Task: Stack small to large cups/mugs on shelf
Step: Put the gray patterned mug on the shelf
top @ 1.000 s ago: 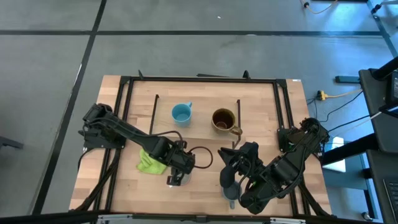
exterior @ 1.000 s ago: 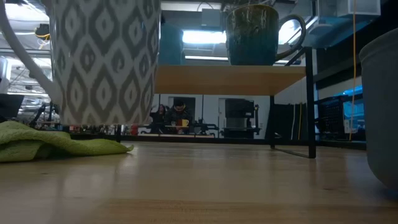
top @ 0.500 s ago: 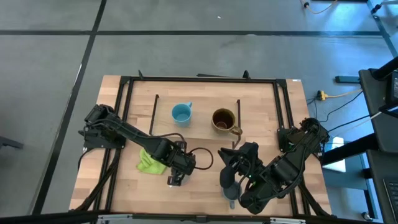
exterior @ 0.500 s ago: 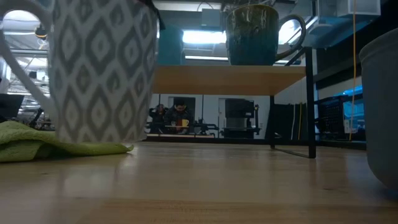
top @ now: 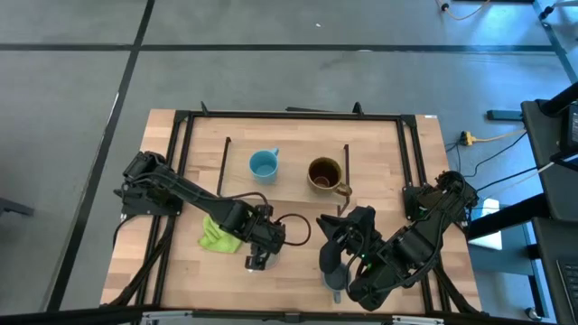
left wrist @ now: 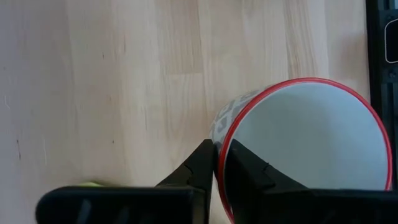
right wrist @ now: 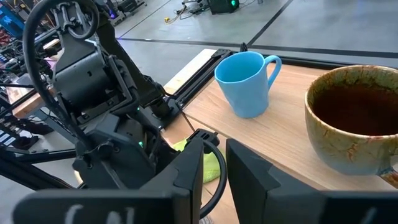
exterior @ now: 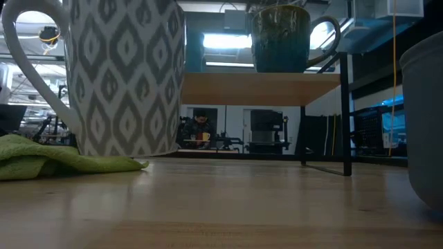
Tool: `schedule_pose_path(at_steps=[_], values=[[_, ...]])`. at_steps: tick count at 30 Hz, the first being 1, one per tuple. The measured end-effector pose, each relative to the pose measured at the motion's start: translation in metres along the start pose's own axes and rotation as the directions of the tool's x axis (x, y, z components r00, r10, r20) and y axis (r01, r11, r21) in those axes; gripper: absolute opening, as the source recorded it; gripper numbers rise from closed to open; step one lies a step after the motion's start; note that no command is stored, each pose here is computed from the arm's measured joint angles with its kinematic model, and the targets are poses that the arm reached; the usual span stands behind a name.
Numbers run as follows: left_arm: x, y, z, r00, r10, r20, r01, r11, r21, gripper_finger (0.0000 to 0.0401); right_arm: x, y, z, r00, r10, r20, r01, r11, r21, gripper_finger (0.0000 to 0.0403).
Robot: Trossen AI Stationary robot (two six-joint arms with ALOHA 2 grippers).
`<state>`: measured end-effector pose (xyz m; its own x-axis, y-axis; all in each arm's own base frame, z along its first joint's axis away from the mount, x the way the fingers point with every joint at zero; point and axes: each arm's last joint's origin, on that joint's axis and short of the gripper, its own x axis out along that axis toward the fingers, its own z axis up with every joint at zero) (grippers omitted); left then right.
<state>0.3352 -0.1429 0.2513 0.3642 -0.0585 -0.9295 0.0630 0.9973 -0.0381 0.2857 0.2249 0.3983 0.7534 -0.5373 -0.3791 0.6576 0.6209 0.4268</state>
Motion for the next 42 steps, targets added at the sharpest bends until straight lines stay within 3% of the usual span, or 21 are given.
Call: schedule_pose_path(at_steps=[18,26,32,42], values=[[0.000,0.000,0.001,1.000,-0.002,0.008,0.002,1.000,0.006,0.0042,0.000,0.000,0.000,1.000,0.000,-0.002,0.000,1.000,0.000,0.0071],[0.002,-0.001,0.004,0.999,-0.011,0.031,0.011,1.000,0.005,0.0018,-0.004,0.000,-0.002,1.000,0.009,-0.006,-0.009,1.000,-0.004,0.0071],[0.022,-0.005,0.002,1.000,-0.006,-0.026,0.006,1.000,0.013,0.0025,-0.008,0.001,-0.004,1.000,0.021,-0.012,-0.021,1.000,-0.001,0.0071],[0.018,0.004,0.003,0.999,-0.014,-0.038,0.014,1.000,0.012,0.0022,-0.008,0.001,-0.004,1.000,0.020,-0.012,-0.021,1.000,-0.005,0.0071]])
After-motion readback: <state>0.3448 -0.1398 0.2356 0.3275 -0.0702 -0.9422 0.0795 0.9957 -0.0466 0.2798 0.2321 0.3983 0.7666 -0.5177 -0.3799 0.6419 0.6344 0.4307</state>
